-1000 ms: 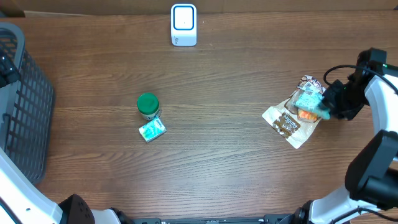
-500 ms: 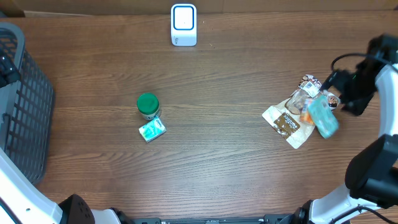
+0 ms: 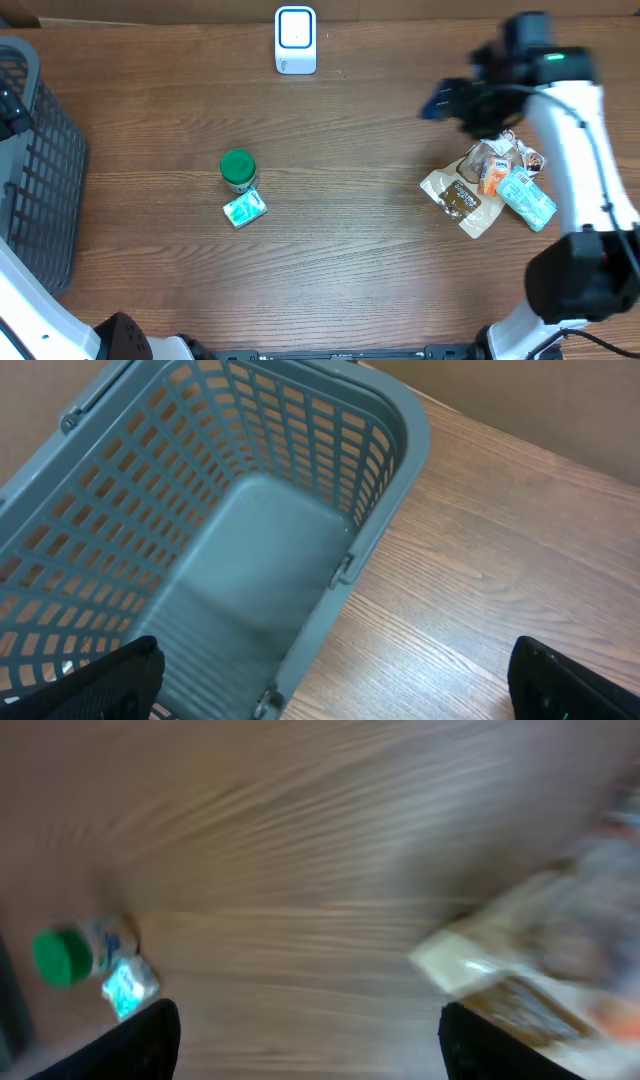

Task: Scan the item barcode
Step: 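Reach the right gripper to the teal Kleenex tissue packet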

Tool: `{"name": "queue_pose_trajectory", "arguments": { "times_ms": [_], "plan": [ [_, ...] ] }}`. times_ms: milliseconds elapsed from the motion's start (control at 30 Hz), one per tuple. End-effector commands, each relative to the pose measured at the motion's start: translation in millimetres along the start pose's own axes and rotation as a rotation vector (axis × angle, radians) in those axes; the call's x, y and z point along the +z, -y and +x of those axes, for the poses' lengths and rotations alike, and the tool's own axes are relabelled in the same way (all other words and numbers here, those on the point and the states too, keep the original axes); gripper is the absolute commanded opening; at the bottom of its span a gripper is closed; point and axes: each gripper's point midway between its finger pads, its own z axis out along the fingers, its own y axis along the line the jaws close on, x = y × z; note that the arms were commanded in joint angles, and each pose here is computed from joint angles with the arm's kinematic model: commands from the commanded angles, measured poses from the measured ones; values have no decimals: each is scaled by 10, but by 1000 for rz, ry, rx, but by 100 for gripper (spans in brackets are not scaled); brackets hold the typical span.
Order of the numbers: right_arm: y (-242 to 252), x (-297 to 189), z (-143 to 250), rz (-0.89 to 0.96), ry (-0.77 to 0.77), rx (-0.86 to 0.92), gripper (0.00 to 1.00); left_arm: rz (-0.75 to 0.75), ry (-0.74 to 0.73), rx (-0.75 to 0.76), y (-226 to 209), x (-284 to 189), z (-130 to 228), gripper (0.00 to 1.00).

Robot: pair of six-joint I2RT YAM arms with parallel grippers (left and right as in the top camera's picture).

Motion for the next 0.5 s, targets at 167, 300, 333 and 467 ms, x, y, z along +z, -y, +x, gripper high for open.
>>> {"name": "queue_pose_trajectory", "arguments": {
  "times_ms": [167,300,333,467],
  "plan": [
    [-1155,922,784,-125,-140,-266,68,5,9,-6,10,-23,-11,100],
    [-1592,1263,1104,-183,-135,-356,56,5,9,-6,10,-23,-11,99],
    [-1662,1330,1153,-187,-126,-357,56,5,9,-6,10,-23,-11,100],
    [-1936,1636,1331,-214,-95,-315,52,5,9,-6,10,-23,-11,100]
  ]
}}
